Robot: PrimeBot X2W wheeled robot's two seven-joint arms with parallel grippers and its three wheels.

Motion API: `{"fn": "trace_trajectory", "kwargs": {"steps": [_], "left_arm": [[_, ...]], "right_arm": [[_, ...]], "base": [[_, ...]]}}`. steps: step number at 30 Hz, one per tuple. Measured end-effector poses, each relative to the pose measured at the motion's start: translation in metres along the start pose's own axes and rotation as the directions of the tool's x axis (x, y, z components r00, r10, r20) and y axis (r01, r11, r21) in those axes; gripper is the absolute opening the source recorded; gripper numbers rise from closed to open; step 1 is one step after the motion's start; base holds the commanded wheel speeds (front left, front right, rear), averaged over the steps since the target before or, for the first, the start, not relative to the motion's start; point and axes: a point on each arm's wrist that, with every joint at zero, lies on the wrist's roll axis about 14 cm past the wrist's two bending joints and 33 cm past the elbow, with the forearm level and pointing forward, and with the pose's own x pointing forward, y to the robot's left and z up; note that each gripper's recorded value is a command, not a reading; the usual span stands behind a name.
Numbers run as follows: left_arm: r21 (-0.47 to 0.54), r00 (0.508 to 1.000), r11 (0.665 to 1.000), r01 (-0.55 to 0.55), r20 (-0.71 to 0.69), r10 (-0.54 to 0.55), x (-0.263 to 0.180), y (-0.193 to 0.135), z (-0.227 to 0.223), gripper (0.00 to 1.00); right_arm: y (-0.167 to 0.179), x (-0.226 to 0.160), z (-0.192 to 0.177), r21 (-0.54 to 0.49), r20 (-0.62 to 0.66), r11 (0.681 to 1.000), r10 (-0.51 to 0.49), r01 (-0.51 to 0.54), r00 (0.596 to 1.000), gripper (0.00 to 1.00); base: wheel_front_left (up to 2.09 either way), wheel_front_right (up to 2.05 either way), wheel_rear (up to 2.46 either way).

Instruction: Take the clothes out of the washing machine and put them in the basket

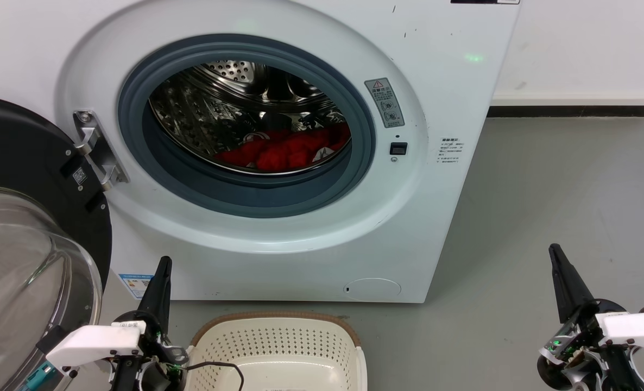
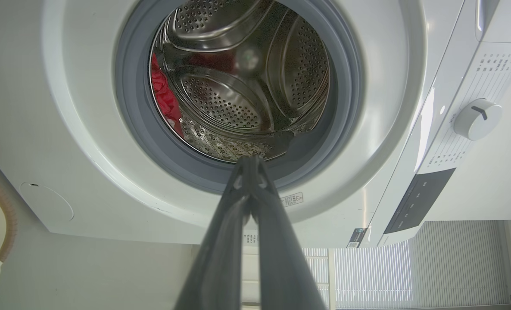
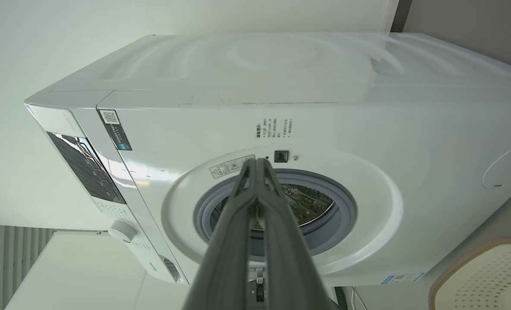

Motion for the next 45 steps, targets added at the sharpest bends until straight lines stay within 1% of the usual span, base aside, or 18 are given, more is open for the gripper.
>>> {"fn": "trace_trajectory", "kwargs": {"steps": [10, 11, 12, 13, 15, 23, 28, 29, 30, 32, 35, 37, 42, 45], "left_arm": [[0.0, 1.0, 1.0, -0.001, 0.0, 0.001, 0.0, 0.0, 0.0, 0.0], [0.0, 1.0, 1.0, -0.001, 0.0, 0.001, 0.0, 0.0, 0.0, 1.0], [-0.003, 1.0, 1.0, -0.028, 0.0, 0.028, -0.003, 0.009, 0.0, 1.0], [-0.003, 1.0, 1.0, -0.028, 0.0, 0.028, -0.003, 0.009, 0.0, 1.0], [-0.005, 0.998, 0.998, -0.064, -0.001, 0.064, -0.009, 0.021, -0.003, 1.0], [0.032, 0.999, 0.998, -0.05, -0.004, 0.05, -0.007, 0.017, -0.011, 1.0], [0.095, 0.999, 0.995, -0.033, -0.002, 0.034, -0.006, 0.011, -0.013, 1.0], [0.095, 0.999, 0.995, -0.033, -0.002, 0.034, -0.006, 0.011, -0.013, 1.0], [0.134, 1.0, 0.991, -0.027, -0.003, 0.028, -0.006, 0.009, -0.014, 1.0], [0.178, 1.0, 0.984, -0.023, -0.005, 0.024, -0.006, 0.008, -0.015, 1.0], [0.254, 1.0, 0.967, -0.014, -0.006, 0.016, -0.005, 0.005, -0.017, 1.0], [0.301, 1.0, 0.954, -0.004, -0.007, 0.006, -0.004, 0.002, -0.017, 1.0], [0.41, 1.0, 0.912, 0.016, -0.007, -0.014, -0.003, -0.005, -0.018, 1.0], [0.472, 1.0, 0.881, 0.025, -0.011, -0.023, -0.002, -0.008, -0.02, 1.0]], "right_arm": [[0.0, 0.0, 0.0, 0.0, 0.0, 1.0, -0.001, 0.001, 1.0, 0.0], [0.0, 0.0, 0.0, 0.0, 0.0, 1.0, -0.001, 0.001, 1.0, 1.0], [-0.009, -0.004, 0.0, 0.003, 0.001, 1.0, -0.028, 0.028, 1.0, 1.0], [-0.009, -0.004, 0.0, 0.003, 0.001, 1.0, -0.028, 0.028, 1.0, 1.0], [-0.02, -0.01, 0.002, 0.004, 0.012, 0.998, -0.06, 0.06, 0.998, 1.0], [-0.014, -0.012, 0.005, -0.022, 0.044, 0.999, -0.038, 0.039, 0.998, 1.0], [-0.011, -0.014, 0.005, -0.088, 0.052, 0.996, -0.031, 0.035, 0.998, 1.0], [-0.011, -0.014, 0.005, -0.088, 0.052, 0.996, -0.031, 0.035, 0.998, 1.0], [-0.009, -0.014, 0.004, -0.125, 0.052, 0.992, -0.024, 0.031, 0.998, 1.0], [-0.007, -0.014, 0.004, -0.172, 0.052, 0.985, -0.017, 0.025, 0.998, 1.0], [-0.003, -0.014, 0.003, -0.251, 0.052, 0.968, -0.006, 0.018, 0.999, 1.0], [-0.001, -0.014, 0.003, -0.312, 0.051, 0.95, 0.002, 0.014, 0.999, 1.0], [0.004, -0.016, 0.002, -0.442, 0.049, 0.897, 0.018, 0.006, 0.999, 1.0], [0.009, -0.016, 0.002, -0.514, 0.046, 0.858, 0.033, -0.005, 0.998, 1.0]], "base": [[0.0, 0.0, 0.0], [0.0, 0.0, 0.0], [0.0, 0.0, 0.0], [0.0, 0.0, 0.0], [0.0, 0.0, 0.0], [0.0, 0.0, 0.0], [0.0, 0.0, 0.0], [0.0, 0.0, 0.0], [0.0, 0.0, 0.0], [0.0, 0.0, 0.0], [0.0, 0.0, 0.0], [0.0, 0.0, 0.0], [0.0, 0.0, 0.0], [0.0, 0.0, 0.0]]}}
